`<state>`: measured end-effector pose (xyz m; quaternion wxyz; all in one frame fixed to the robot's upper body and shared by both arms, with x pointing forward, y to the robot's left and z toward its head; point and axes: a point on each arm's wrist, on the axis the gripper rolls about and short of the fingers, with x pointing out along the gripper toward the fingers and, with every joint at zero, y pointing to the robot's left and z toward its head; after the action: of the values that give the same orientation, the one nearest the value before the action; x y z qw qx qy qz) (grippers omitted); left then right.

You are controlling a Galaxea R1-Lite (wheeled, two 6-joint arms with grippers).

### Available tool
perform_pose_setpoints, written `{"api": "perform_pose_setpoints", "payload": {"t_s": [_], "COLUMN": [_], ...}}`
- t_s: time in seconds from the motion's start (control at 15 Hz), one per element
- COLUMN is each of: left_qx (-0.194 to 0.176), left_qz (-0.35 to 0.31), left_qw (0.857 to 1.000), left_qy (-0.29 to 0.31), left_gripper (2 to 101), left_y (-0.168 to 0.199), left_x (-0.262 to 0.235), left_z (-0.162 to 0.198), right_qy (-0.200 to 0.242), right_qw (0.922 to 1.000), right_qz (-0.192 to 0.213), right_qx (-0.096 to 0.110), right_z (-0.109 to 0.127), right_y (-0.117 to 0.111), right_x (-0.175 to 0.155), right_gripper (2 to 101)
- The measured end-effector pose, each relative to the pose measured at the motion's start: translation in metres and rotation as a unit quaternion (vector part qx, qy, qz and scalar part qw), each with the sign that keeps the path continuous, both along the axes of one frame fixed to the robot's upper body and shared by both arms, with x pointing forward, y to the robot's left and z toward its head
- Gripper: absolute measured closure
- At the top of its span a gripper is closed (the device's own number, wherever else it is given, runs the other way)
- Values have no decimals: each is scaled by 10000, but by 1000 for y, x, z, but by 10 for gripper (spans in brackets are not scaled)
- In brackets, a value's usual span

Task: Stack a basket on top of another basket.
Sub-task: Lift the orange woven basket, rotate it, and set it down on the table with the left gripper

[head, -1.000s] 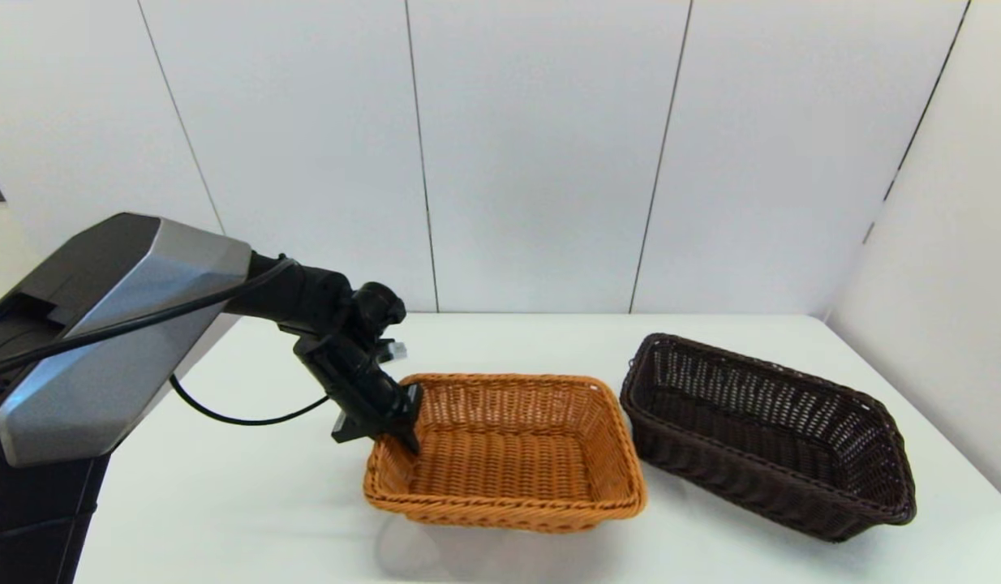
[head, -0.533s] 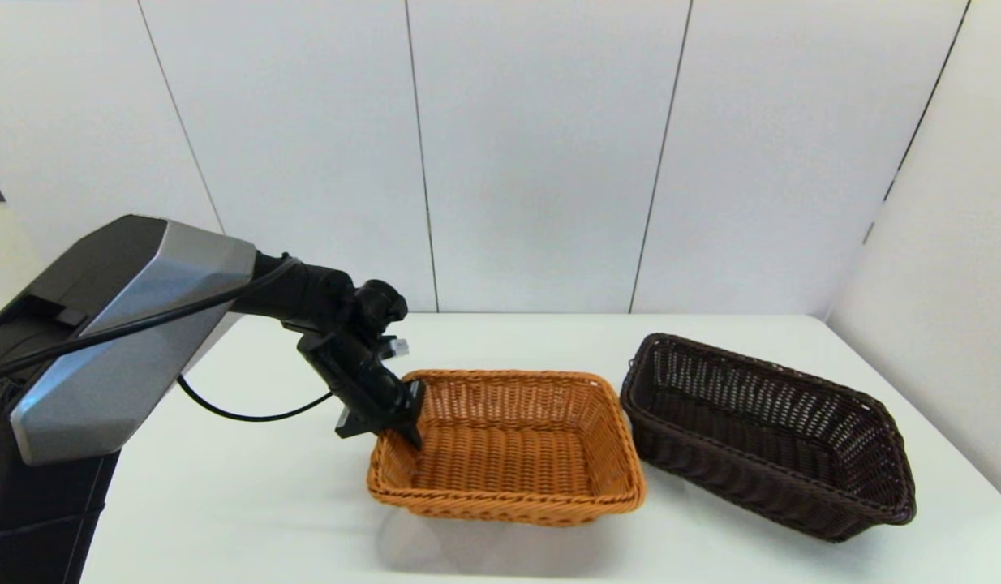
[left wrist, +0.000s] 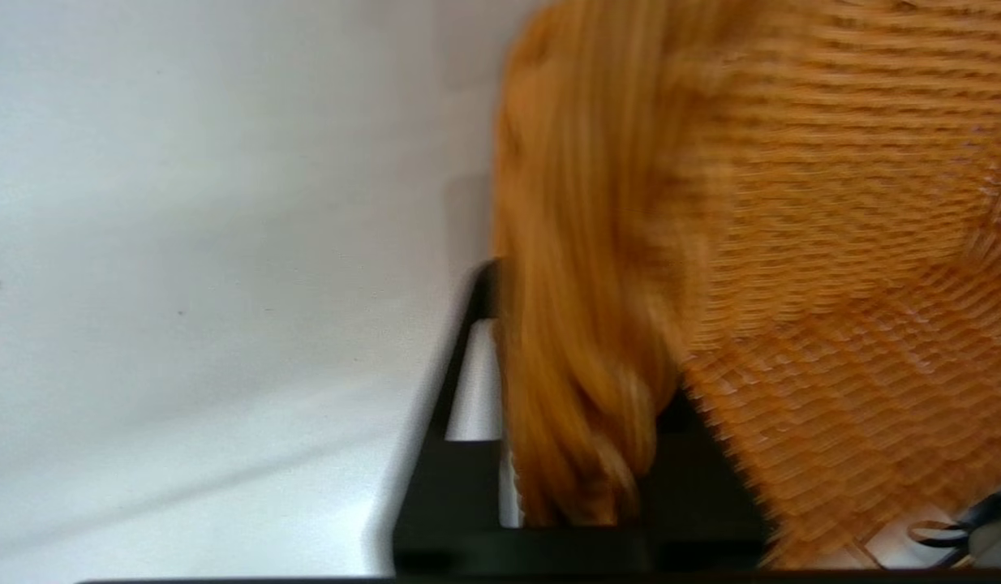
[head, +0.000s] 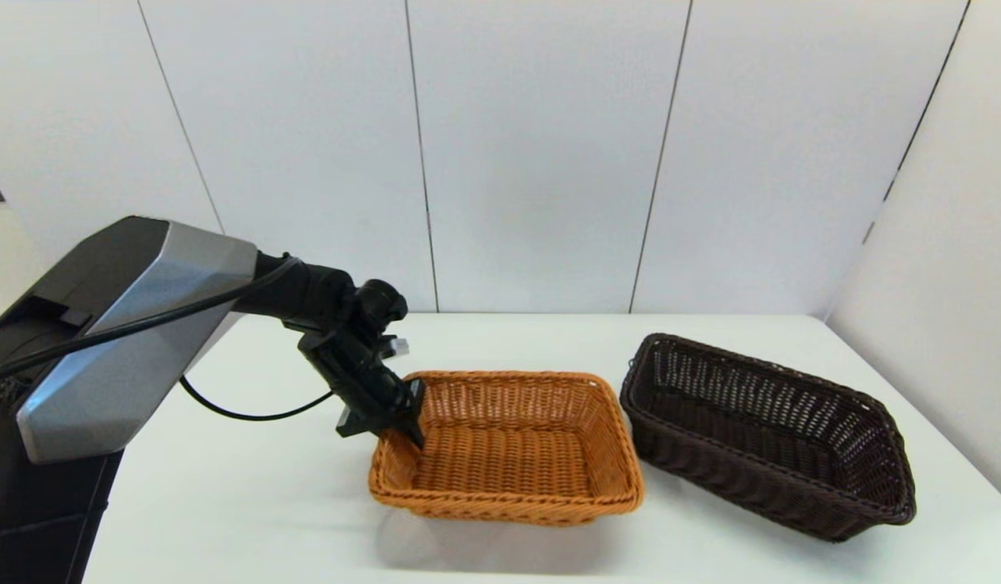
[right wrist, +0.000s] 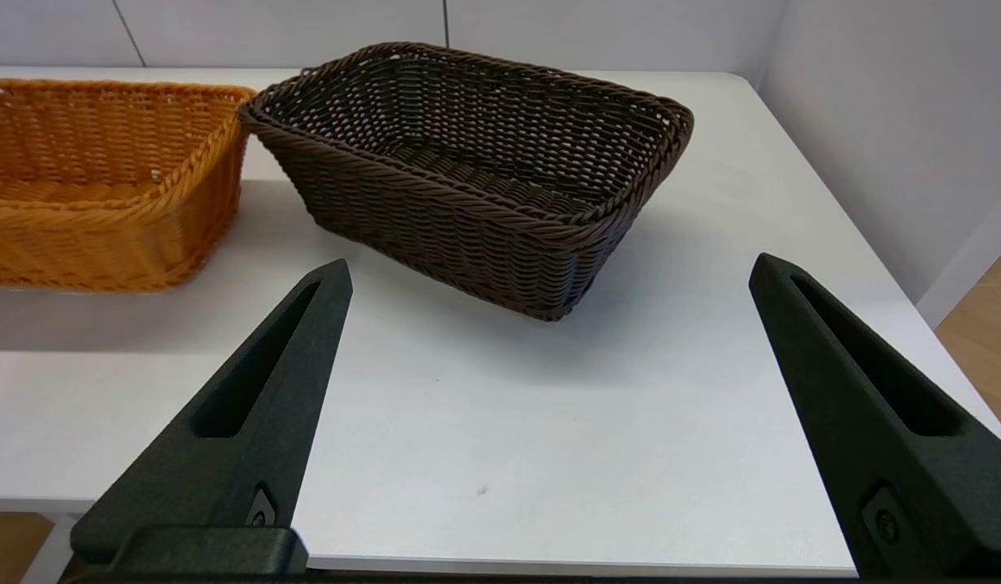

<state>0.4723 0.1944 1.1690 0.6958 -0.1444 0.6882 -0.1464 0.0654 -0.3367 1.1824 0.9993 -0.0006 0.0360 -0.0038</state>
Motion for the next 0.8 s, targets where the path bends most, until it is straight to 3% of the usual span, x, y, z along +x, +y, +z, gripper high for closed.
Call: {"api": "perform_pose_setpoints", "payload": {"t_s": [0.2,0.47,0.6,0.8], "left_qx": [17,5,-63,-211], "left_qz": [-16,8,62,106], "left_qw": [10000,10000,9997,9965], "left_qy": [3,-46,-238,-804], "left_gripper": [534,343,280,210], "left_y": [0,1,6,19], "left_x": [-1,-2,-7,-36], "left_z": [-1,4,28,95], "right_qy": [-1,0,-1,0], "right_qw": [10000,10000,10000,10000], "right_qz": [0,2,-2,-4], "right_qx": [-2,0,-2,-2], "right_z": [0,0,0,0], "right_y": [0,0,0,0], "right_x": [0,0,0,0], "right_gripper": [50,50,50,50]}}
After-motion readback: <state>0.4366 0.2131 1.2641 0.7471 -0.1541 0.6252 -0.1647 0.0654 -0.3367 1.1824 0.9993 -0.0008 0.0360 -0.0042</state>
